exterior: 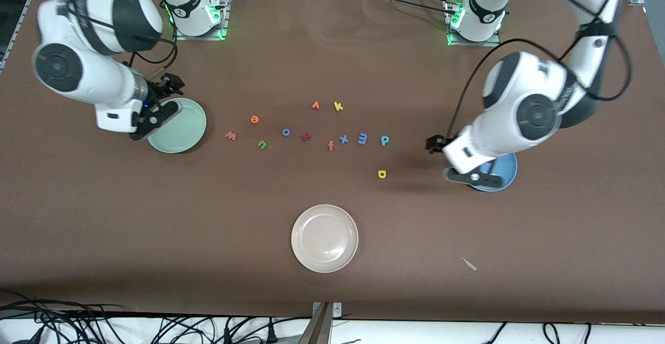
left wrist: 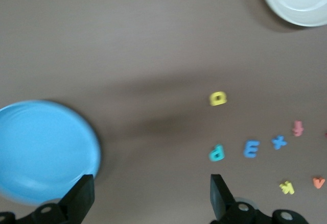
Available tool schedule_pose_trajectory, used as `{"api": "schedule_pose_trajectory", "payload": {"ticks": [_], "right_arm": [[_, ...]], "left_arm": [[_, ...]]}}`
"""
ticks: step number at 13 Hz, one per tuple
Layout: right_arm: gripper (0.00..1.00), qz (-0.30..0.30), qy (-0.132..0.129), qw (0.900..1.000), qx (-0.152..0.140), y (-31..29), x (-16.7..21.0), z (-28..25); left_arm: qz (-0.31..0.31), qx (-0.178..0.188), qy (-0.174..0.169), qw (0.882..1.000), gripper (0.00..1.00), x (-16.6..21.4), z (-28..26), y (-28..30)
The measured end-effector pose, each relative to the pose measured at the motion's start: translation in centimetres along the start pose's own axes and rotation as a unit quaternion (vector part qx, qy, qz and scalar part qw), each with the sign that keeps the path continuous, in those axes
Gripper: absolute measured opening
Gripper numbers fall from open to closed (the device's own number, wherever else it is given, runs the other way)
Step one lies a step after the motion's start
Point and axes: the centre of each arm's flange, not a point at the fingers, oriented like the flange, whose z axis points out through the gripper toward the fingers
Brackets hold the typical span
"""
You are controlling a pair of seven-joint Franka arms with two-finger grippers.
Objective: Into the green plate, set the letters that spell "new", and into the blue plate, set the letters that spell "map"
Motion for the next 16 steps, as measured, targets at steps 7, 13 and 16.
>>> {"api": "schedule_pose_trajectory", "payload": {"ticks": [7, 13, 16], "right_arm": [[1.00, -0.141, 0.090, 0.984, -0.057, -1.6, 2.3, 14.9], [0.99, -0.162, 0.122, 0.978, -0.053, -2.9, 5.2, 20.5], [0.85, -0.164, 0.124, 0.977, -0.048, -3.1, 5.6, 22.4]], "left_arm": [[0.080, -0.005, 0.027, 0.996, 1.00, -1.9, 13.8, 13.8], [0.067, 0.068, 0.055, 0.994, 1.00, -7.7, 21.4, 18.2], [0.060, 0.071, 0.052, 0.994, 1.00, -7.7, 22.6, 17.9]]}}
